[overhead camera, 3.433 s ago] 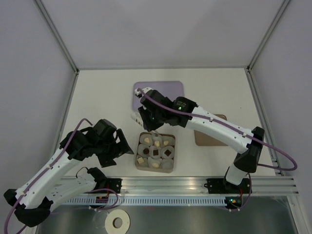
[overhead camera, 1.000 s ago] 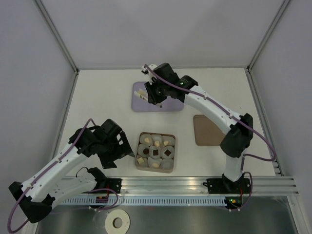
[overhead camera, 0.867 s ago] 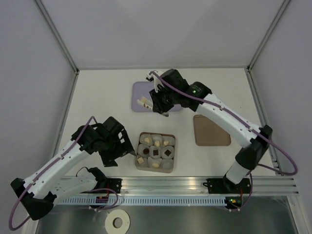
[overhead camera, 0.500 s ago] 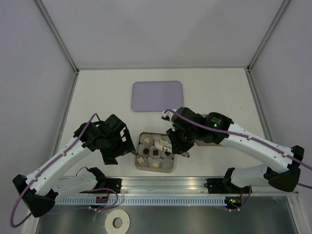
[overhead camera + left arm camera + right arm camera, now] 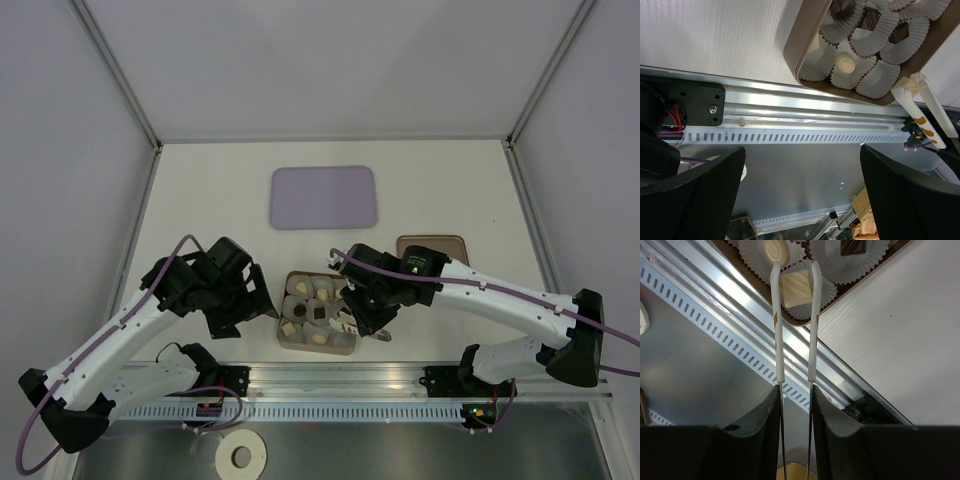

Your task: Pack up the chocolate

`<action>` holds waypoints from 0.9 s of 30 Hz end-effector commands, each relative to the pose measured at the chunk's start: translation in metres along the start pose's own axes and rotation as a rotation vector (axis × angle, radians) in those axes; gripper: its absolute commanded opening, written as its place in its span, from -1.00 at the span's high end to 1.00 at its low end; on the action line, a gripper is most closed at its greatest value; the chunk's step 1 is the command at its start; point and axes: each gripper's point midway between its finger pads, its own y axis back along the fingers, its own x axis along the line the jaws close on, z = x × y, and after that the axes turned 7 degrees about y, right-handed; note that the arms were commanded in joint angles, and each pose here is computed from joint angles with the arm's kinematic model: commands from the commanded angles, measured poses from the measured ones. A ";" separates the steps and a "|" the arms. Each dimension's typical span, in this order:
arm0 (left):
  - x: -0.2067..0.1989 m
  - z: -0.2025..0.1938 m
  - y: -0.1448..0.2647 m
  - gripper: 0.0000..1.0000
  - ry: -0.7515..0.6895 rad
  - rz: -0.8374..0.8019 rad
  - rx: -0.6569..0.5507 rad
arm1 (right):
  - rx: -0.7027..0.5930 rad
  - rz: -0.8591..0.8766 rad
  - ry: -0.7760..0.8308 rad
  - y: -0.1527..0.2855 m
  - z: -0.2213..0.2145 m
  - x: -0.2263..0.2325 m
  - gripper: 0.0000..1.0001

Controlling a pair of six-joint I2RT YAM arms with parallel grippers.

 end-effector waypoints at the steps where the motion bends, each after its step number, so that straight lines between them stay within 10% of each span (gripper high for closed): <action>1: 0.025 -0.015 0.013 -0.99 0.027 0.081 0.054 | -0.014 -0.011 -0.016 -0.001 0.005 0.000 0.85; 27: 0.024 -0.010 0.015 -0.99 0.010 0.089 0.035 | -0.013 -0.019 0.010 -0.002 0.003 0.007 0.17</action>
